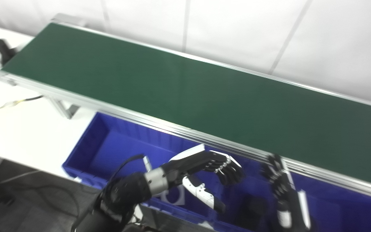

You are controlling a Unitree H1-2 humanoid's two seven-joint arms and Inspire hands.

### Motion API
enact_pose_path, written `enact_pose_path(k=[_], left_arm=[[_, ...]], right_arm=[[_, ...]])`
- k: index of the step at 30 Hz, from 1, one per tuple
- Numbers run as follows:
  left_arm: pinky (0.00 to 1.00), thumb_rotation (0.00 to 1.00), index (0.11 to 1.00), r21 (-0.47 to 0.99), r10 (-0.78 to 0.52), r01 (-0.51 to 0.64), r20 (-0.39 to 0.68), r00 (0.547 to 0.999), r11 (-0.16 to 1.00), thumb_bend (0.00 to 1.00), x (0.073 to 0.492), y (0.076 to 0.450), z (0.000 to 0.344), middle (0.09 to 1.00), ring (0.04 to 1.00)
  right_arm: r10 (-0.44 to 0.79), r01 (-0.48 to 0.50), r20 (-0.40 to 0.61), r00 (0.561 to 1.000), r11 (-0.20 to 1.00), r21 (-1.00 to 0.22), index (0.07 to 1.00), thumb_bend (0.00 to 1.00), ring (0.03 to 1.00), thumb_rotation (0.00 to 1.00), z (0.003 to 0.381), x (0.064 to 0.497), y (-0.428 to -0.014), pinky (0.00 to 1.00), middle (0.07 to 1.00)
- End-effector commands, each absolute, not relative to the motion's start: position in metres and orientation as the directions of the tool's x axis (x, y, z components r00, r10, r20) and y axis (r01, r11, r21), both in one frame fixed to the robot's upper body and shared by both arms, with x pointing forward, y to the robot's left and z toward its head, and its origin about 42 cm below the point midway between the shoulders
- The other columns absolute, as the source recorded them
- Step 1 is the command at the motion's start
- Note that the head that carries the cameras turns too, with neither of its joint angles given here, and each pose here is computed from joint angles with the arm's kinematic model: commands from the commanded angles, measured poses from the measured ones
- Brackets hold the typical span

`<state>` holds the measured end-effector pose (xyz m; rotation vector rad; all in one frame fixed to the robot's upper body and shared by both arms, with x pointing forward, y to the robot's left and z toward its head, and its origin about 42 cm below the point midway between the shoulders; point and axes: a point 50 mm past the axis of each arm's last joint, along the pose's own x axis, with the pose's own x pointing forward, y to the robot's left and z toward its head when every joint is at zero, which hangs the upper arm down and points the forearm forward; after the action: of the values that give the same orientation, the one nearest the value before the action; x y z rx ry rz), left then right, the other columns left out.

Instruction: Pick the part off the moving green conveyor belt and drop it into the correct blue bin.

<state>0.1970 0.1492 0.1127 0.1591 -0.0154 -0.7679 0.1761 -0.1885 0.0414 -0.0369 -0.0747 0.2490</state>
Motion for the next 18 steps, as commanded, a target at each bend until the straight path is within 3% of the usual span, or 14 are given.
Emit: enact_pose_path(k=[1, 5, 12, 18], left_arm=[[0.64, 0.46, 0.685, 0.189, -0.629, 0.613, 0.039, 0.776, 0.767, 0.97, 0.197, 0.154, 0.11, 0.708, 0.706], [0.74, 0.51, 0.748, 0.195, -0.554, 0.531, 0.087, 0.828, 0.824, 0.94, 0.194, 0.162, 0.081, 0.796, 0.796], [0.83, 0.5, 0.826, 0.156, -0.444, 0.428, 0.092, 0.891, 0.89, 0.88, 0.2, 0.167, 0.038, 0.863, 0.872], [0.82, 0.64, 0.832, 0.194, -0.423, 0.408, 0.04, 0.905, 0.892, 0.88, 0.199, 0.165, 0.021, 0.872, 0.869]], right_arm=[[0.244, -0.238, 0.138, 0.96, 0.97, -0.054, 0.954, 0.97, 0.868, 0.94, 0.05, 0.176, -0.18, 0.83, 0.919], [0.243, -0.238, 0.113, 0.964, 0.97, -0.056, 0.943, 0.97, 0.873, 0.93, 0.042, 0.176, -0.165, 0.82, 0.911], [0.215, -0.213, 0.062, 0.975, 0.976, -0.036, 0.934, 0.98, 0.88, 0.9, 0.027, 0.177, -0.146, 0.85, 0.926], [0.206, -0.204, 0.031, 0.978, 0.977, -0.07, 0.94, 1.0, 0.887, 0.93, 0.017, 0.173, -0.145, 0.84, 0.928]])
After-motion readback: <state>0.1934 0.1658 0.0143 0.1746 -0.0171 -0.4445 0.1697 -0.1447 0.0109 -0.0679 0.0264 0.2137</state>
